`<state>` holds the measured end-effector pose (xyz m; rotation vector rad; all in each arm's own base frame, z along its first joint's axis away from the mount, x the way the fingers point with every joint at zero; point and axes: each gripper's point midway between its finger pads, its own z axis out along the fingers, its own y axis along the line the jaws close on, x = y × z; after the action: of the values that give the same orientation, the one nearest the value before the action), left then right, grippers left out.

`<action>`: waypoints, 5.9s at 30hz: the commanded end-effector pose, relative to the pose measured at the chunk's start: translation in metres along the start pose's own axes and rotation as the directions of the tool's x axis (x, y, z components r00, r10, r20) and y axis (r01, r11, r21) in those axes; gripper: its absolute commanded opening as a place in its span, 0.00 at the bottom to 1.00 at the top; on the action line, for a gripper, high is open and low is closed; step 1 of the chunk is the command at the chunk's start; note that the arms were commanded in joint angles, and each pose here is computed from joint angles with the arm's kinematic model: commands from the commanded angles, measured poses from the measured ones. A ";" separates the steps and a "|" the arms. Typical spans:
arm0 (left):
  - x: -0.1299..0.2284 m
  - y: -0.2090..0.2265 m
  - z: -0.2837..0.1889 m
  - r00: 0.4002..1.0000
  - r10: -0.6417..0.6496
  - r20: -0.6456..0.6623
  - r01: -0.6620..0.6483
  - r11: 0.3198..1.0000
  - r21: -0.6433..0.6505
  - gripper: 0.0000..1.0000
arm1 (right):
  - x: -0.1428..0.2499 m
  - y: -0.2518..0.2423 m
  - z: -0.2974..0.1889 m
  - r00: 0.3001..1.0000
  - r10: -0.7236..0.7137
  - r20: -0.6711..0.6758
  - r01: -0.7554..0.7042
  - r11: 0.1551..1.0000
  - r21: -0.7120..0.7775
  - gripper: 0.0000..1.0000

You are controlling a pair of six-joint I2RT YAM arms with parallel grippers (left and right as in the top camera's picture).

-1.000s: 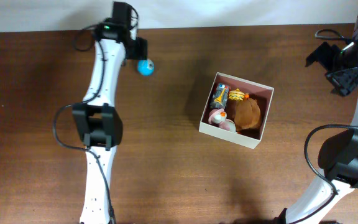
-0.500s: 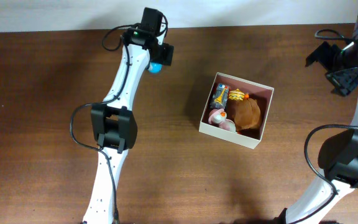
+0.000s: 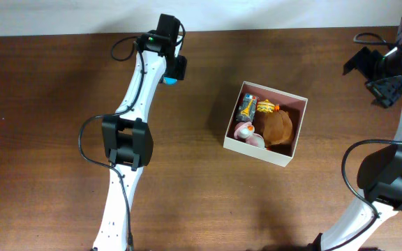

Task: Pack container

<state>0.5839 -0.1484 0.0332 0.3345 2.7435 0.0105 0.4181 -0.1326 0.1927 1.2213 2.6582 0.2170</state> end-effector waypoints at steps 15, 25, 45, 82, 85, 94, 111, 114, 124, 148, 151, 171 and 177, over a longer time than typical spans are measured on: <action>0.042 -0.005 0.007 0.986 0.011 -0.168 -0.009 1.000 0.015 0.15 | 0.001 0.000 -0.003 1.000 -0.005 0.009 0.005 1.000 0.007 0.99; 0.041 -0.004 -0.022 0.984 0.012 -0.178 -0.009 1.000 0.017 0.13 | 0.001 0.000 -0.003 1.000 -0.005 0.009 0.005 1.000 0.007 0.99; 0.031 -0.122 -0.165 0.976 0.219 0.004 -0.215 0.951 0.221 0.13 | 0.001 0.000 -0.003 1.000 -0.005 0.009 0.005 1.000 0.007 0.99; 0.086 -0.265 -0.213 0.880 0.468 0.077 -0.468 0.828 0.309 0.64 | 0.001 0.000 -0.003 1.000 -0.005 0.009 0.005 1.000 0.007 0.99; 0.084 -0.268 -0.214 0.881 0.466 0.088 -0.468 0.825 0.317 0.67 | 0.001 0.000 -0.003 1.000 -0.005 0.009 0.005 1.000 0.007 0.99; 0.081 -0.272 -0.211 0.877 0.470 0.102 -0.477 0.822 0.310 0.69 | 0.001 0.000 -0.003 1.000 -0.005 0.009 0.005 1.000 0.007 0.99; 0.074 -0.244 -0.124 0.884 0.467 -0.016 -0.459 0.873 0.164 0.38 | 0.001 0.000 -0.003 1.000 -0.005 0.009 0.005 1.000 0.007 0.99; 0.077 -0.242 -0.124 0.893 0.449 -0.031 -0.437 0.880 0.186 0.34 | 0.001 0.000 -0.003 1.000 -0.005 0.009 0.005 1.000 0.007 0.99; 0.089 -0.244 -0.118 0.885 0.460 -0.075 -0.437 0.874 0.211 0.18 | 0.001 0.000 -0.003 1.000 -0.005 0.009 0.005 1.000 0.007 0.99; 0.085 -0.220 -0.081 0.893 0.435 -0.115 -0.409 0.891 0.196 0.17 | 0.001 0.000 -0.003 1.000 -0.005 0.009 0.005 1.000 0.007 0.99; 0.083 -0.209 -0.079 0.913 0.385 -0.131 -0.359 0.915 0.185 0.17 | 0.001 0.000 -0.003 1.000 -0.005 0.009 0.005 1.000 0.007 0.98; 0.087 -0.144 -0.074 0.966 0.030 -0.256 -0.033 0.999 -0.009 0.16 | 0.001 0.000 -0.003 1.000 -0.005 0.009 0.005 1.000 0.007 0.99; 0.082 -0.120 -0.071 0.964 -0.076 -0.254 0.064 0.996 -0.056 0.17 | 0.001 0.000 -0.003 1.000 -0.005 0.009 0.005 1.000 0.007 0.99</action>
<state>0.4445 -0.2748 0.0771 0.4228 2.9673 0.0076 0.4181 -0.1326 0.1927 1.2208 2.6584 0.2169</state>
